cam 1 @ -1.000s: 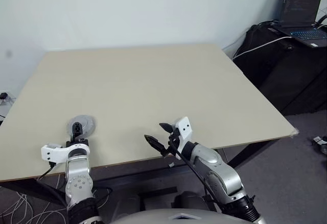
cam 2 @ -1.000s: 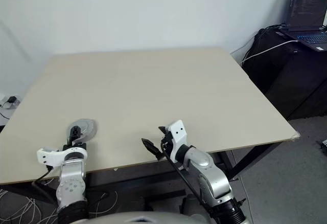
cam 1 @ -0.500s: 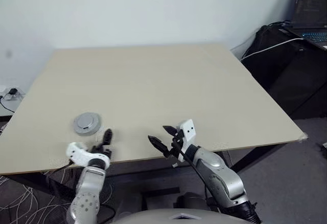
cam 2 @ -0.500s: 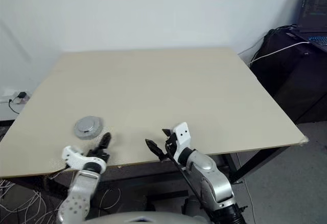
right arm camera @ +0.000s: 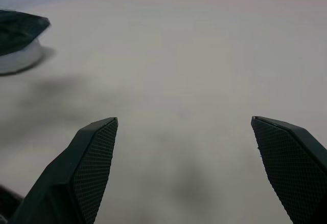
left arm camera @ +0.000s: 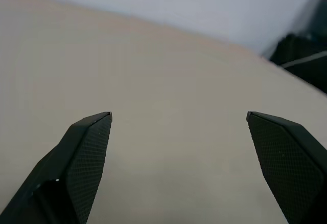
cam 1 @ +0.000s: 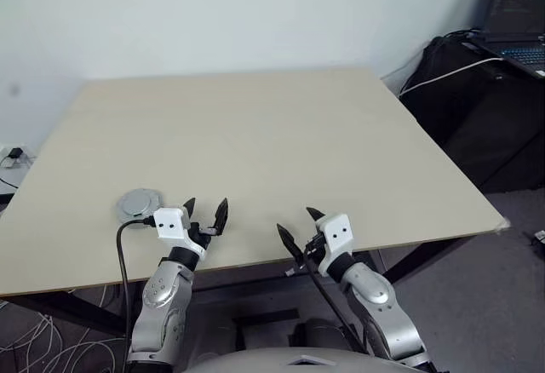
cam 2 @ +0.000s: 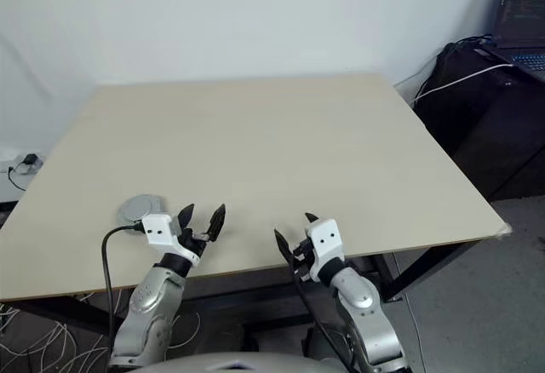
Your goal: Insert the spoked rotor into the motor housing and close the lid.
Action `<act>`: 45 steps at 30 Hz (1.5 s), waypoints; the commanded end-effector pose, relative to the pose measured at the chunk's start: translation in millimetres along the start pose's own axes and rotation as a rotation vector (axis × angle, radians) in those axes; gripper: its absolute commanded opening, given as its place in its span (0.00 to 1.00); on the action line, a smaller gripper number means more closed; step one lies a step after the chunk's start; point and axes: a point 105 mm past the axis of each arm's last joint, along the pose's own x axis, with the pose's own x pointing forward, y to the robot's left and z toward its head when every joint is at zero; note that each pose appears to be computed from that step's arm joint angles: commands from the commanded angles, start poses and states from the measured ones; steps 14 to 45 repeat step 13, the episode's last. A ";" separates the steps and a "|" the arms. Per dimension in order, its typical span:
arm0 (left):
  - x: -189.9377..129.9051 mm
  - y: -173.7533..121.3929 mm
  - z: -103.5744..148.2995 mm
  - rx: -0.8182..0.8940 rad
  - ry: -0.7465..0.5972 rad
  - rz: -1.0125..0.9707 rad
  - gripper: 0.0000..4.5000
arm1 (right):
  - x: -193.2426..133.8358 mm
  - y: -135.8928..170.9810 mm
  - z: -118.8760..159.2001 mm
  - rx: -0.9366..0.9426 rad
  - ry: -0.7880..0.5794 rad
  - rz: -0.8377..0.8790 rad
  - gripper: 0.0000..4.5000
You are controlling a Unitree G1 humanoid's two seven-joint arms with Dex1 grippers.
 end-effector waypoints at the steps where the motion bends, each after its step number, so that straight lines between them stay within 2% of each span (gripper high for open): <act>1: -3.3 -7.5 3.4 0.152 -0.051 -0.055 0.99 | -1.9 -9.2 21.6 -0.022 -0.114 -0.065 1.00; 3: -5.1 -8.8 0.9 0.203 -0.052 -0.068 0.99 | -3.4 -10.3 22.8 -0.023 -0.124 -0.082 1.00; 13: -4.1 -14.4 -7.7 0.187 -0.032 -0.110 0.99 | -10.2 -14.1 17.8 0.000 -0.113 -0.133 1.00; 45: -4.1 -14.4 -7.7 0.187 -0.032 -0.110 0.99 | -10.2 -14.1 17.8 0.000 -0.113 -0.133 1.00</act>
